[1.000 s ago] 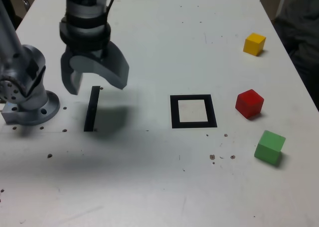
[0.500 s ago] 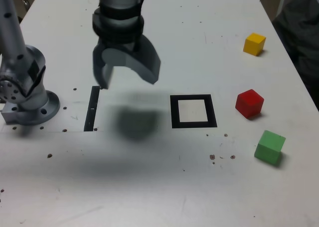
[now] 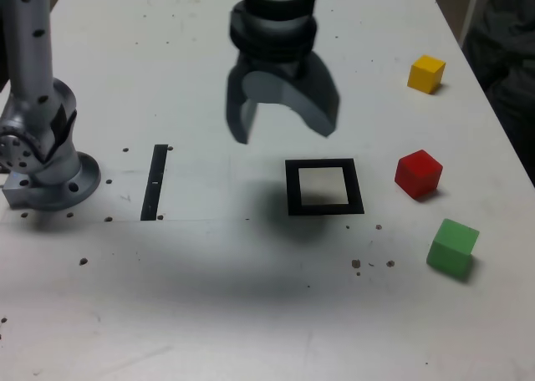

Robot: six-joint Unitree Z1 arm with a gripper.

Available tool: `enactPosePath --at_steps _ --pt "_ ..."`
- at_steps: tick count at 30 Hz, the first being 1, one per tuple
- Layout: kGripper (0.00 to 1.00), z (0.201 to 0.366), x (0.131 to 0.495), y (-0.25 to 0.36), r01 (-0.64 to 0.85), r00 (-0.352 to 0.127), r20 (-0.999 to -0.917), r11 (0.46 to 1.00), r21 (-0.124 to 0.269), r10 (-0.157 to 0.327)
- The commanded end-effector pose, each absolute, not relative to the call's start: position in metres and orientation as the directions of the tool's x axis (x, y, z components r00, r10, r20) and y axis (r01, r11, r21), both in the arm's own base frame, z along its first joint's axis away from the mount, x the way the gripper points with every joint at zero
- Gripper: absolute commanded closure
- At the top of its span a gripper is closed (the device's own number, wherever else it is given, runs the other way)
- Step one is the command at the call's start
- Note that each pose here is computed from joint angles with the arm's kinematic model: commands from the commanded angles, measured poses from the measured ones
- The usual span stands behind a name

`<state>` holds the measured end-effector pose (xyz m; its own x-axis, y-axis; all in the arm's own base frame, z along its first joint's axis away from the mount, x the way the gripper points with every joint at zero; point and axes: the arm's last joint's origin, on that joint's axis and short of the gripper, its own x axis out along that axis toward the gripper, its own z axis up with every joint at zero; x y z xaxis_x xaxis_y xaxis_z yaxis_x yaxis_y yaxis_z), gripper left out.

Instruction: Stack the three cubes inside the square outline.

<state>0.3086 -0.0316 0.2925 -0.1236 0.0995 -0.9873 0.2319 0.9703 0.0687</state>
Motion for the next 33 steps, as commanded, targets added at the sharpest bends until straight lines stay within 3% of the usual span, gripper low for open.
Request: enactPosePath --at_steps 1,20,33 --pt "0.0 0.29 0.32 -0.033 0.248 -0.131 -0.9862 0.967 0.066 0.101" --pt "0.0 0.279 0.415 -0.035 0.376 -0.093 -0.99 0.924 0.064 0.106" --pt "0.0 0.264 0.454 -0.022 0.452 -0.063 -0.9911 0.889 0.077 0.117"
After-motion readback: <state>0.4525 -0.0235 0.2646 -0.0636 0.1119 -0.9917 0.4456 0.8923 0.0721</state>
